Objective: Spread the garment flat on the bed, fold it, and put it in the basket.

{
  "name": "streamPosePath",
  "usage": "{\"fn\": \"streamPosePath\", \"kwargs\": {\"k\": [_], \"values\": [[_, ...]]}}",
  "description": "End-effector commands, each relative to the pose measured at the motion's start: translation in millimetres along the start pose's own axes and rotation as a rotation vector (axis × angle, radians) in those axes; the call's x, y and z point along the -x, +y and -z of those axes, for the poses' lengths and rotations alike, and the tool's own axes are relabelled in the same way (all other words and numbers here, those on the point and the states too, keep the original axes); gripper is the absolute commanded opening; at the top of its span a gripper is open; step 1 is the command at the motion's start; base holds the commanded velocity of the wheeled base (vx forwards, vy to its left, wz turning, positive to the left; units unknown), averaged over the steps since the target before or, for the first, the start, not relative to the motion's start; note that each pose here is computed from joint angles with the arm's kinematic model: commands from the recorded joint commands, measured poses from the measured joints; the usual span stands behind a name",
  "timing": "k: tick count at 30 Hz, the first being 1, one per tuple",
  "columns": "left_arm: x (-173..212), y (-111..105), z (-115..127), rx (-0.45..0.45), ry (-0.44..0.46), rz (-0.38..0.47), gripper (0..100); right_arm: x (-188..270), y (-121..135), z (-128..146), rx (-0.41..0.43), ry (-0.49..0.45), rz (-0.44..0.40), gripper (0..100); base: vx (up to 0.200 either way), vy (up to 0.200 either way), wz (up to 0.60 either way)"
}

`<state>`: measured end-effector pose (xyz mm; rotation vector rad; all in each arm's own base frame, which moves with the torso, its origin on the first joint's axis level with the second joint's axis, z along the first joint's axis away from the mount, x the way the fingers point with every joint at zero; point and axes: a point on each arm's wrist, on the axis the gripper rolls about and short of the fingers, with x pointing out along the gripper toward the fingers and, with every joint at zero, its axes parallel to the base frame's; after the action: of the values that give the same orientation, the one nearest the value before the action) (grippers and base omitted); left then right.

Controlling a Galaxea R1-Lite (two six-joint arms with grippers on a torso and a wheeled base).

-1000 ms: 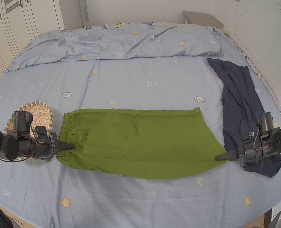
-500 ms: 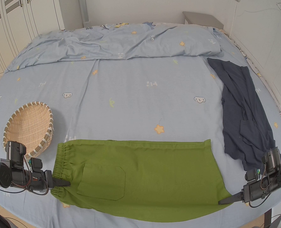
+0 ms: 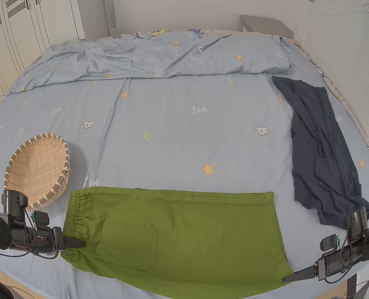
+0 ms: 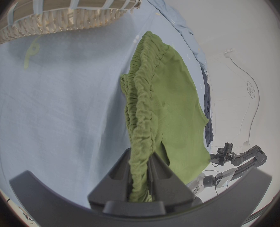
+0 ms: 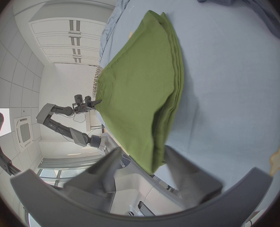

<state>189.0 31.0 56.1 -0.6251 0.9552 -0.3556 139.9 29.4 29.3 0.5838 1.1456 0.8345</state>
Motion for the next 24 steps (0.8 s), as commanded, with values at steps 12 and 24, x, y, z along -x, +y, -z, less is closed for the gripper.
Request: {"fn": "streamPosePath", "kwargs": {"k": [12, 24], "values": [[27, -60, -21, -0.212, -0.115, 0.027, 0, 62, 103, -55, 0.376, -0.419, -0.037, 100, 0.0, 0.0, 0.0], [60, -92, -37, -0.285, -0.12, -0.067, 0, 72, 116, -58, 0.38, -0.432, -0.03, 100, 0.0, 0.0, 0.0]]}}
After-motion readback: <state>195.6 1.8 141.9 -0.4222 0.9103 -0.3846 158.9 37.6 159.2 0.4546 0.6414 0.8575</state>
